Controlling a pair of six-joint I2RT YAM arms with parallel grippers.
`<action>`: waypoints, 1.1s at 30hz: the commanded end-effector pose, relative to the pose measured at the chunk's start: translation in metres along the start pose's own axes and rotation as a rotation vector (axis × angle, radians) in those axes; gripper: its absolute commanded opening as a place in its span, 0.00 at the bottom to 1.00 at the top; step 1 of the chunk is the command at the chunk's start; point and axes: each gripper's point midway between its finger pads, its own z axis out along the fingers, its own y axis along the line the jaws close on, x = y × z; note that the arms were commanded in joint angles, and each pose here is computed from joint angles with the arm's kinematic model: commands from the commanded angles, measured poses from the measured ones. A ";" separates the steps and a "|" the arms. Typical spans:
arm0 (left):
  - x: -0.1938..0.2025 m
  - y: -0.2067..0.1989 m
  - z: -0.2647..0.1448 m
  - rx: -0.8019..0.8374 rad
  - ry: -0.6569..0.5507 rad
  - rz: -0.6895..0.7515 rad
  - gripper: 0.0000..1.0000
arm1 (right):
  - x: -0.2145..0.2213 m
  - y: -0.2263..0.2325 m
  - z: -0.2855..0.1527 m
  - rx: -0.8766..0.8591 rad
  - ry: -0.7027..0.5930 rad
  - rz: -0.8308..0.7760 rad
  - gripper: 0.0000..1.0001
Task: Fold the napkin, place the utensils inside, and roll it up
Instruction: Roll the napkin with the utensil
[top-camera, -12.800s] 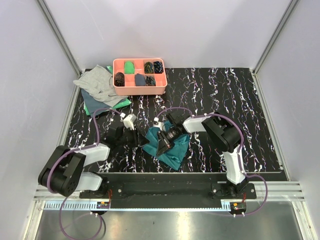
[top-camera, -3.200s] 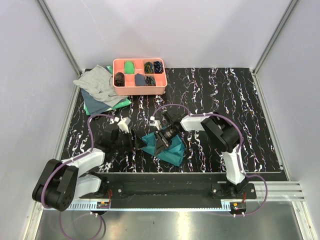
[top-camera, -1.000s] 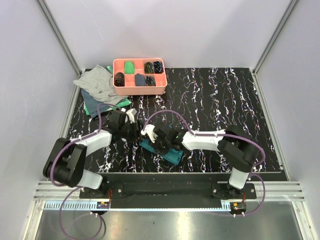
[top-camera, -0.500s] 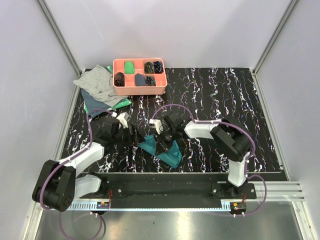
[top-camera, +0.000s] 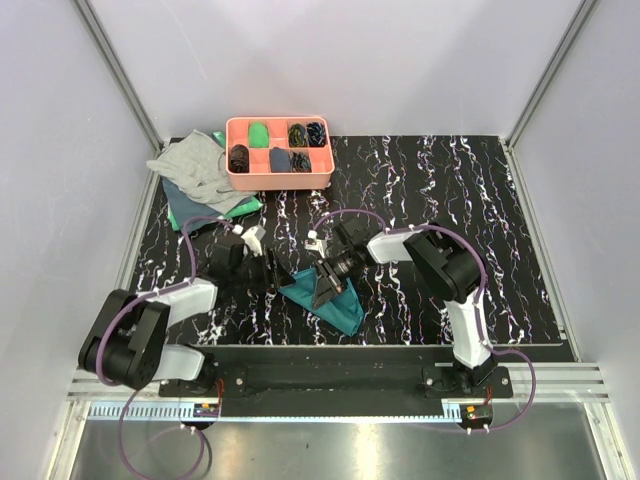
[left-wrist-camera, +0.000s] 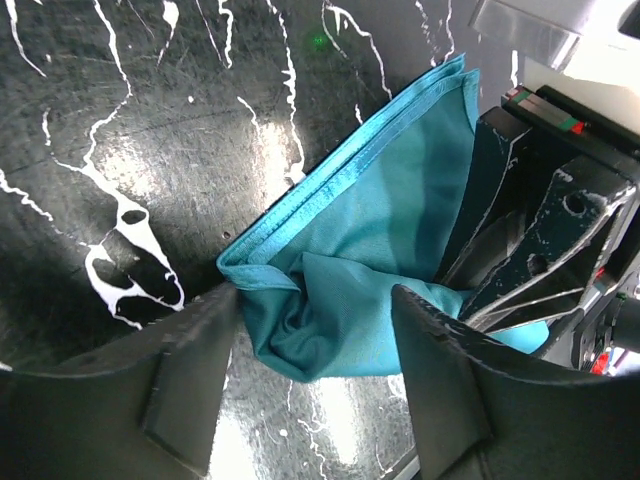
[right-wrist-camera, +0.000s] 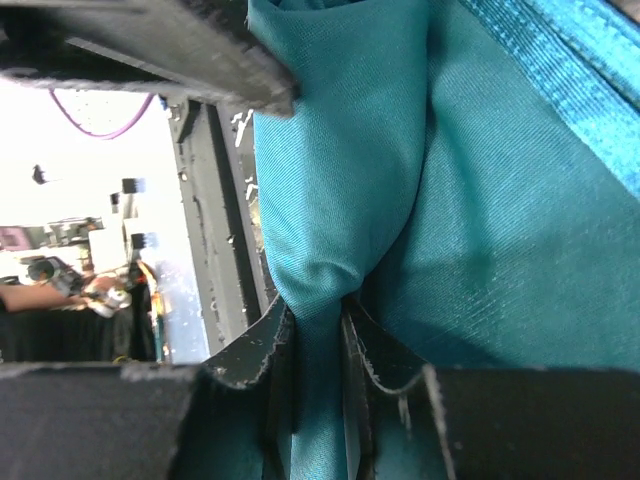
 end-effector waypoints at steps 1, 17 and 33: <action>-0.016 -0.013 0.006 0.076 -0.046 0.040 0.60 | 0.009 -0.007 0.004 -0.010 0.037 0.069 0.25; 0.003 -0.006 0.010 0.051 0.053 -0.022 0.00 | -0.027 0.002 -0.030 0.228 -0.020 -0.015 0.54; 0.011 0.008 0.016 -0.045 0.154 -0.105 0.00 | -0.036 0.035 -0.029 1.055 -0.170 -0.698 0.76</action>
